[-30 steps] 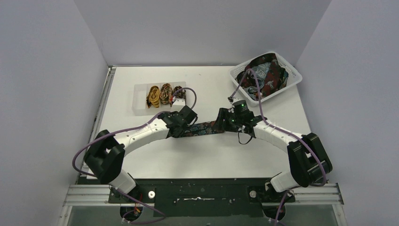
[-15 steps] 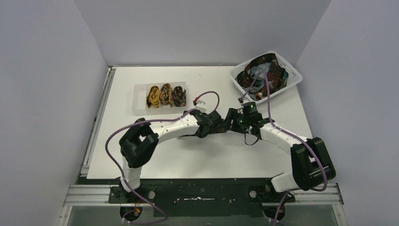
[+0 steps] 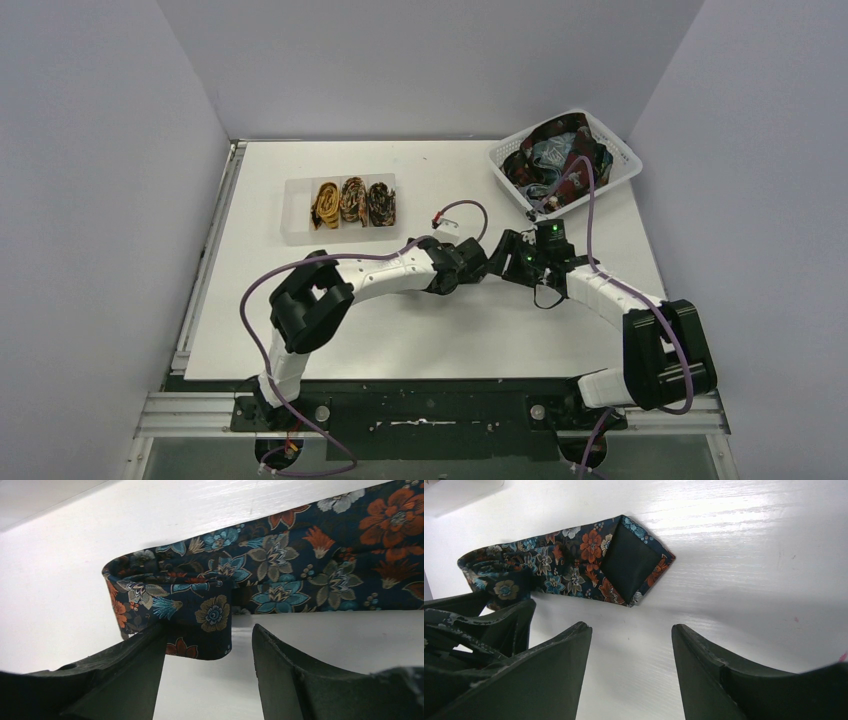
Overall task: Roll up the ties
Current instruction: Roll the tie at the center of the board.
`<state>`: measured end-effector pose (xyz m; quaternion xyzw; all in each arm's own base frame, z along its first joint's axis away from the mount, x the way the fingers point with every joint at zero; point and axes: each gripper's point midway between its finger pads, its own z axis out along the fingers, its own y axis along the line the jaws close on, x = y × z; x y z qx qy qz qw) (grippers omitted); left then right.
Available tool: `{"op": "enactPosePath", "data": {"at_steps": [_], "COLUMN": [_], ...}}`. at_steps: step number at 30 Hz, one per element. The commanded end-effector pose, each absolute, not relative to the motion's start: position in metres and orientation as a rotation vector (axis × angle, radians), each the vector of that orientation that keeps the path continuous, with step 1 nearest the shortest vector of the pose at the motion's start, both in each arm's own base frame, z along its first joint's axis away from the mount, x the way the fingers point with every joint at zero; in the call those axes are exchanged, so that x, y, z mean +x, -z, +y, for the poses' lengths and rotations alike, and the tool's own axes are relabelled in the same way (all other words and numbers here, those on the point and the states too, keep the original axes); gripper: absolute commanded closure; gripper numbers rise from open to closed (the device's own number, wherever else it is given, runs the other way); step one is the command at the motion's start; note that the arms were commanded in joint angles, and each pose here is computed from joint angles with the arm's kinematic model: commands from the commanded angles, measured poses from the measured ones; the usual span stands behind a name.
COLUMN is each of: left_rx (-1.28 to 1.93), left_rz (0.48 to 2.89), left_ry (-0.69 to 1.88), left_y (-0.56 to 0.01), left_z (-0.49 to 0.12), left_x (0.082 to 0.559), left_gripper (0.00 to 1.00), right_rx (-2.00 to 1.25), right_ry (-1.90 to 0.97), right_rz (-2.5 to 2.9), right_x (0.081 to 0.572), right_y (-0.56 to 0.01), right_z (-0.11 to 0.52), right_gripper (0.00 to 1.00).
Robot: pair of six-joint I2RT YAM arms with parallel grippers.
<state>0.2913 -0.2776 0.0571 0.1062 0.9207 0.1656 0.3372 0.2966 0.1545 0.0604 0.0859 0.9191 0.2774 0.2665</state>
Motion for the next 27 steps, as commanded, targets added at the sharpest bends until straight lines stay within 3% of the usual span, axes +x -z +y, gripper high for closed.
{"op": "enactPosePath", "data": {"at_steps": [1,11,12,14,17,27], "left_rx": [0.224,0.064,0.033,-0.034,-0.150,-0.471], "left_rz": [2.414,2.275,2.256,2.233,2.239,2.282], "left_ry": [-0.218,0.189,0.228,0.298,0.359,0.459], "left_y": [-0.067,-0.164,-0.173,-0.183,-0.177,-0.124], "left_z": [-0.309,-0.315,-0.309,-0.292,-0.254,-0.137], "left_x": [0.309,0.310,0.309,0.306,0.302,0.271], "left_gripper": [0.38,0.25,0.24,0.22,0.21,0.20], "right_rx": [0.186,-0.068,-0.105,-0.218,-0.391,-1.204], "right_ry": [-0.813,-1.047,-1.048,-0.993,-0.880,-0.630], "right_rz": [2.406,2.220,2.186,2.103,1.977,1.601], "right_x": [0.303,0.313,0.315,0.323,0.330,0.328], "right_y": [-0.081,-0.123,-0.127,-0.135,-0.144,-0.130], "right_z": [0.160,0.194,0.198,0.207,0.227,0.318], "right_gripper": [0.38,0.35,0.33,0.17,0.00,0.00]}}
